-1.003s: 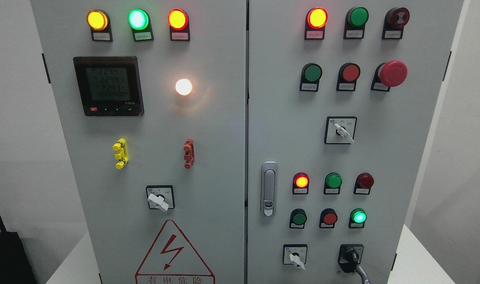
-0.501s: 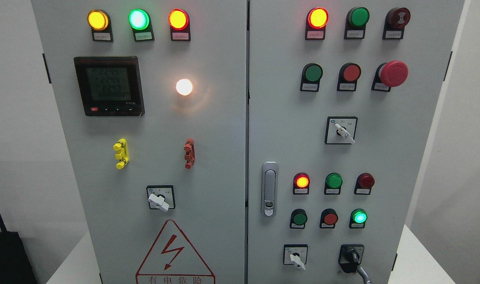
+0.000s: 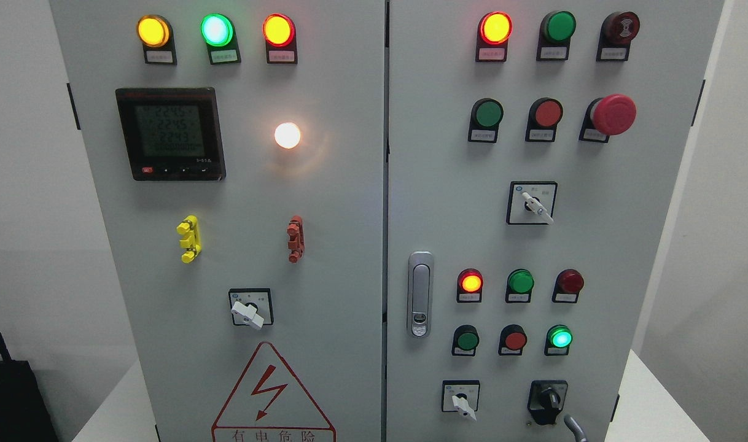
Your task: Trip black knob to open circuit
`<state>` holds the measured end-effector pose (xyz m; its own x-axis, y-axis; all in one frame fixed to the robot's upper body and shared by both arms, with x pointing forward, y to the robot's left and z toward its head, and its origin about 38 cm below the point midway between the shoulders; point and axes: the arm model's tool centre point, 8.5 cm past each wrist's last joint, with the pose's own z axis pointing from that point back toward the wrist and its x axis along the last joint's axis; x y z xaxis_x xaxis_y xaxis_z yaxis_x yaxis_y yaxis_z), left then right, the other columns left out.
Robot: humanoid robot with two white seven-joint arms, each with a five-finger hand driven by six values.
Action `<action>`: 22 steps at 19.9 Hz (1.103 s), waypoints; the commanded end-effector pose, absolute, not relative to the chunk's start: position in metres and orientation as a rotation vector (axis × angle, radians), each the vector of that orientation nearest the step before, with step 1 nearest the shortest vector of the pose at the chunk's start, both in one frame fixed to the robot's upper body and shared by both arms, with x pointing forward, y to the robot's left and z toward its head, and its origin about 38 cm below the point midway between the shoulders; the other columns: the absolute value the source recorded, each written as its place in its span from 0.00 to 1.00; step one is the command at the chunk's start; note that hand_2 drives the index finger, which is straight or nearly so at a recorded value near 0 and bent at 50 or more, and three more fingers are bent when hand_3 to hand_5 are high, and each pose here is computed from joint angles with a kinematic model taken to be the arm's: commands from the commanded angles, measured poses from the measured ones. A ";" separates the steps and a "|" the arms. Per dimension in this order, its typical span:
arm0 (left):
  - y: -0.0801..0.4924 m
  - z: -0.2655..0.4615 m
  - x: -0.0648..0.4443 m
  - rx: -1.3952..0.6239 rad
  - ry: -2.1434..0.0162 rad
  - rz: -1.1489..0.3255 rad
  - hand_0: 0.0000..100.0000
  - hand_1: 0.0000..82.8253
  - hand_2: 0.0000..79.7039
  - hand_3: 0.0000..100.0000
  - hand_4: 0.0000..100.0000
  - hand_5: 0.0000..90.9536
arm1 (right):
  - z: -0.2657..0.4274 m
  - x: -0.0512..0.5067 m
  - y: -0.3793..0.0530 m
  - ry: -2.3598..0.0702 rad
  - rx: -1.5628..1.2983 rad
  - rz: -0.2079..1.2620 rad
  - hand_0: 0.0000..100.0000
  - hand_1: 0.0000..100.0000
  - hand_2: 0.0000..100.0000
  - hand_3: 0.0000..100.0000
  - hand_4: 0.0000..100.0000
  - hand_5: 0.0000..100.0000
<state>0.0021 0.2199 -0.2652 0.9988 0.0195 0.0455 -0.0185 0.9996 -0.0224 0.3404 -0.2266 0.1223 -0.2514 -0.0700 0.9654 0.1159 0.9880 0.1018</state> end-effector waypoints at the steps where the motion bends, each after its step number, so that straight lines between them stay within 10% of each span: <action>1: 0.220 -0.265 0.004 -0.022 -0.051 0.024 0.12 0.47 0.00 0.00 0.00 0.00 | 0.136 0.340 -0.230 -1.862 -0.031 -0.173 0.00 0.00 0.09 1.00 1.00 1.00; 12: 0.220 -0.265 0.004 -0.022 -0.050 0.024 0.12 0.47 0.00 0.00 0.00 0.00 | 0.132 0.306 -0.229 -1.832 0.014 -0.221 0.00 0.00 0.05 1.00 0.99 0.92; 15: 0.220 -0.265 0.004 -0.022 -0.051 0.024 0.12 0.47 0.00 0.00 0.00 0.00 | 0.129 0.295 -0.229 -1.817 0.023 -0.229 0.00 0.00 0.03 0.97 0.78 0.74; 22: 0.220 -0.265 0.004 -0.022 -0.051 0.024 0.12 0.47 0.00 0.00 0.00 0.00 | 0.122 0.278 -0.223 -1.802 0.059 -0.193 0.00 0.00 0.00 0.14 0.04 0.07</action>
